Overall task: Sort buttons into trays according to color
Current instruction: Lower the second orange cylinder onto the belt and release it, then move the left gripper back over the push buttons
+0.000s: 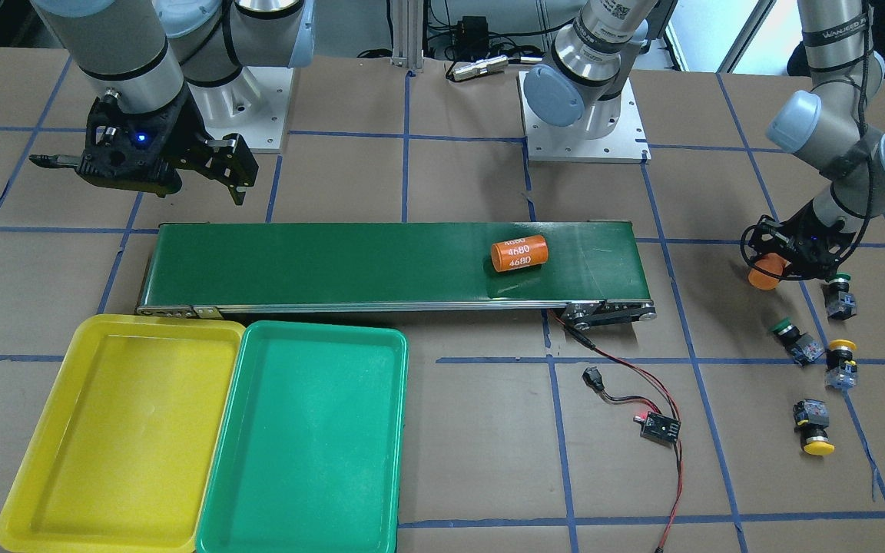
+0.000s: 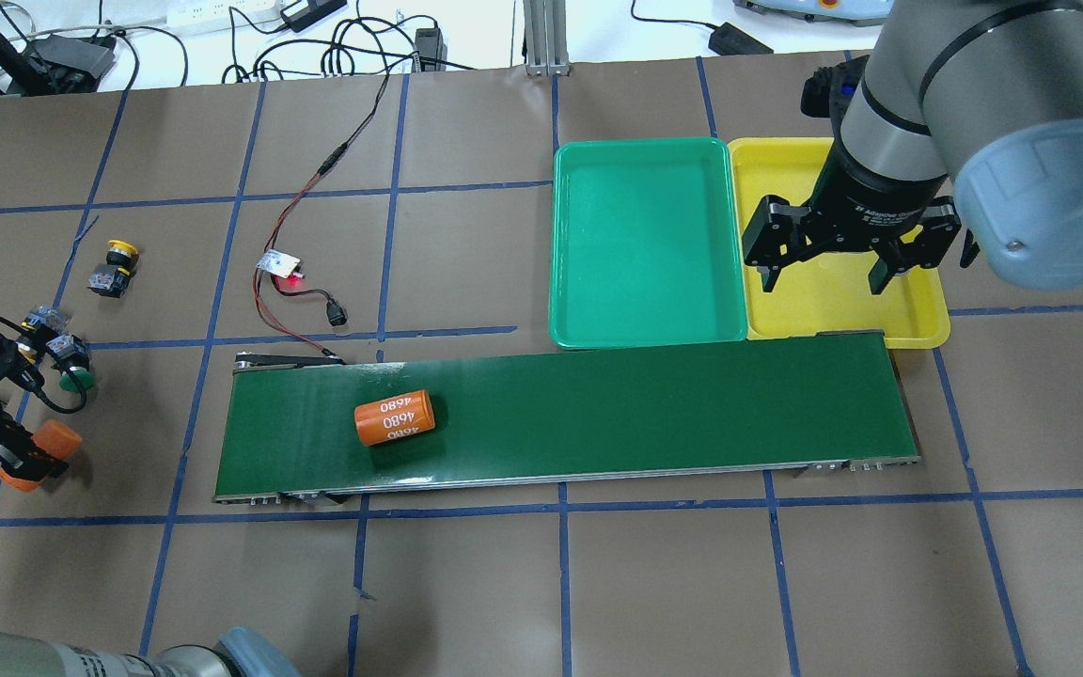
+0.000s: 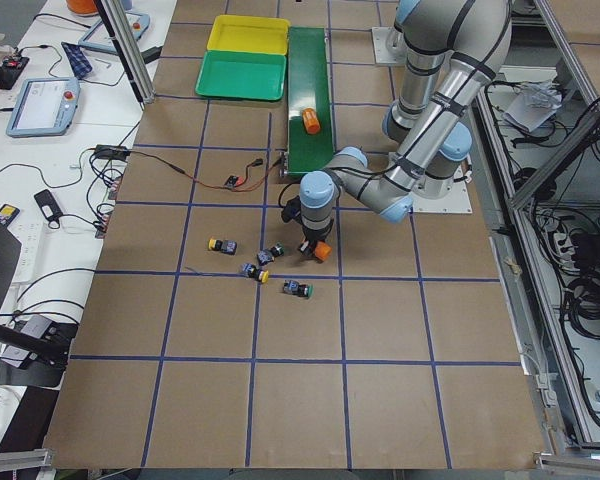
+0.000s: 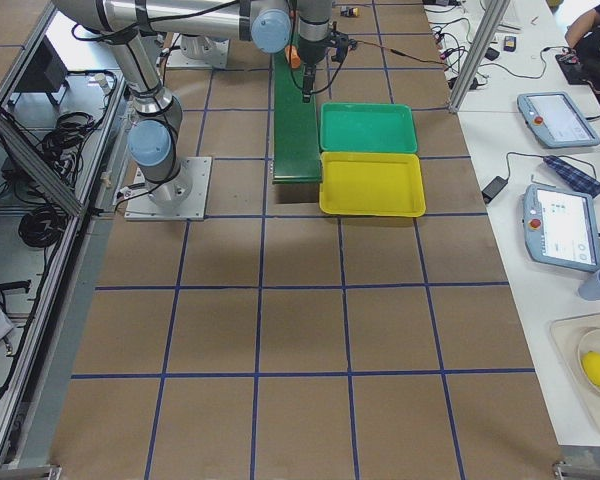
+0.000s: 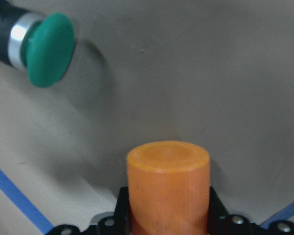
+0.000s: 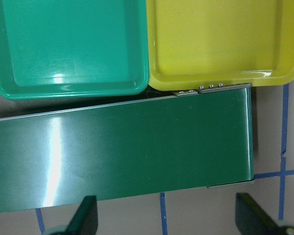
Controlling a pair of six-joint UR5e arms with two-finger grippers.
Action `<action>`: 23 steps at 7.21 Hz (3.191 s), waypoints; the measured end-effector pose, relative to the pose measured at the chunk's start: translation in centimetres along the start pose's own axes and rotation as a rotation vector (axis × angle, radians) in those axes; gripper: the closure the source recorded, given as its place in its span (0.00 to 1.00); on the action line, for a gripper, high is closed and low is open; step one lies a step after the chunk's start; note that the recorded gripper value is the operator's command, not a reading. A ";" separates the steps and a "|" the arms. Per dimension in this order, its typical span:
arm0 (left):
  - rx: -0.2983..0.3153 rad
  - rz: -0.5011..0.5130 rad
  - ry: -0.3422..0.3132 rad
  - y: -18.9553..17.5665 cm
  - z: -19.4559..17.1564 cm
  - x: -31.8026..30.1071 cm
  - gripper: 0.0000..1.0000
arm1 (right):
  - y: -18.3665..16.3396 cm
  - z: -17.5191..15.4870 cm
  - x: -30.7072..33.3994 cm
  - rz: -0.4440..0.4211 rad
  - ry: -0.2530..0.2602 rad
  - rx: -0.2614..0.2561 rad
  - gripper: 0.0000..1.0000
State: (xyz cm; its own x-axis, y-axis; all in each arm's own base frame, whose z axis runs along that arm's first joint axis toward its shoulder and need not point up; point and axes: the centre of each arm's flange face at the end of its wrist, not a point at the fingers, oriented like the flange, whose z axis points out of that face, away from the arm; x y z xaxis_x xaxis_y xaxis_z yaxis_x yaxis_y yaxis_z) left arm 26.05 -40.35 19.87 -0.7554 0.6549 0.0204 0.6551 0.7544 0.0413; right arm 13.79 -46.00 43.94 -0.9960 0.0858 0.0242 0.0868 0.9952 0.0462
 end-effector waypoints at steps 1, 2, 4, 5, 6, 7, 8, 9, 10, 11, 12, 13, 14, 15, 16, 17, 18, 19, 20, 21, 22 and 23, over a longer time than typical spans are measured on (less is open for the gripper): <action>0.002 0.096 -0.022 -2.2 -2.1 1.1 1.00 | 0.1 -0.1 0.0 -0.001 -0.001 0.002 0.00; 0.003 0.219 -0.051 -6.2 -4.5 3.3 1.00 | 0.1 -0.2 0.0 -0.001 0.000 0.003 0.00; 0.009 0.469 -0.097 -14.7 -8.4 10.0 1.00 | 0.1 -0.2 0.0 -0.003 -0.002 0.005 0.00; 0.017 0.559 -0.112 -17.4 -9.7 13.6 1.00 | 0.2 -0.2 0.0 -0.002 -0.001 0.004 0.00; 0.025 0.637 -0.122 -19.7 -10.3 17.2 1.00 | 0.2 -0.2 0.0 -0.001 0.000 0.003 0.00; 0.028 0.693 -0.120 -21.3 -10.2 19.8 1.00 | 0.2 -0.2 0.0 -0.001 0.000 0.003 0.00; 0.028 0.712 -0.108 -22.2 -9.5 21.3 1.00 | 0.2 -0.2 0.0 -0.002 0.000 0.003 0.00; 0.020 0.700 -0.082 -22.0 -8.2 22.9 1.00 | 0.2 -0.2 0.0 -0.001 0.000 0.003 0.00; 0.016 0.686 -0.069 -21.3 -6.4 24.4 0.59 | 0.2 -0.2 0.0 -0.001 -0.001 0.003 0.00; 0.024 0.678 -0.089 -20.6 -4.9 25.5 0.01 | 0.2 -0.2 0.0 -0.001 -0.002 0.003 0.00; 0.035 0.674 -0.118 -20.3 -4.4 25.9 0.00 | 0.2 -0.2 0.0 -0.001 -0.003 0.003 0.00; 0.044 0.672 -0.137 -20.4 -4.5 25.8 0.00 | 0.2 -0.2 0.0 -0.002 -0.003 0.003 0.00; 0.052 0.669 -0.154 -20.6 -5.3 25.3 0.00 | 0.2 -0.2 0.0 -0.002 -0.002 0.003 0.00; 0.052 0.659 -0.155 -21.0 -6.8 24.2 0.00 | 0.2 -0.2 0.0 -0.002 -0.002 0.003 0.00; 0.043 0.633 -0.129 -21.4 -9.5 22.1 0.00 | 0.2 -0.2 0.0 -0.002 -0.002 0.003 0.00; 0.031 0.572 -0.089 -21.0 -13.1 18.4 0.00 | 0.2 -0.2 0.0 -0.002 -0.002 0.003 0.00; 0.023 0.460 -0.055 -19.5 -15.8 13.3 0.00 | 0.2 -0.2 0.0 -0.002 -0.002 0.003 0.00; 0.026 0.304 -0.018 -17.3 -15.8 8.2 0.00 | 0.2 -0.3 0.0 -0.002 -0.001 0.004 0.00; 0.039 0.142 -0.004 -15.7 -13.9 3.9 0.00 | 0.2 -0.3 0.0 -0.002 -0.002 0.004 0.00; 0.054 -0.006 -0.030 -15.3 -11.5 -0.3 0.00 | 0.2 -0.3 0.0 -0.002 -0.003 0.003 0.00; 0.069 -0.136 -0.060 -15.7 -9.7 -4.1 0.00 | 0.2 -0.3 0.0 -0.002 -0.003 0.004 0.00; 0.083 -0.256 -0.082 -16.7 -8.7 -8.0 0.00 | 0.3 -0.3 0.0 -0.002 -0.002 0.004 0.00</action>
State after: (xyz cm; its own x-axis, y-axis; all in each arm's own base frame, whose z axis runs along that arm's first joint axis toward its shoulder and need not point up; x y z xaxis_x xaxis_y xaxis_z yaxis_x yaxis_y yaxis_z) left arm 21.10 -58.59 27.69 -0.8952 0.4414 -0.0617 0.4444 0.8946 -0.0470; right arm 13.80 -45.76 44.22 -0.9963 0.0836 0.0217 0.0845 0.9955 0.0426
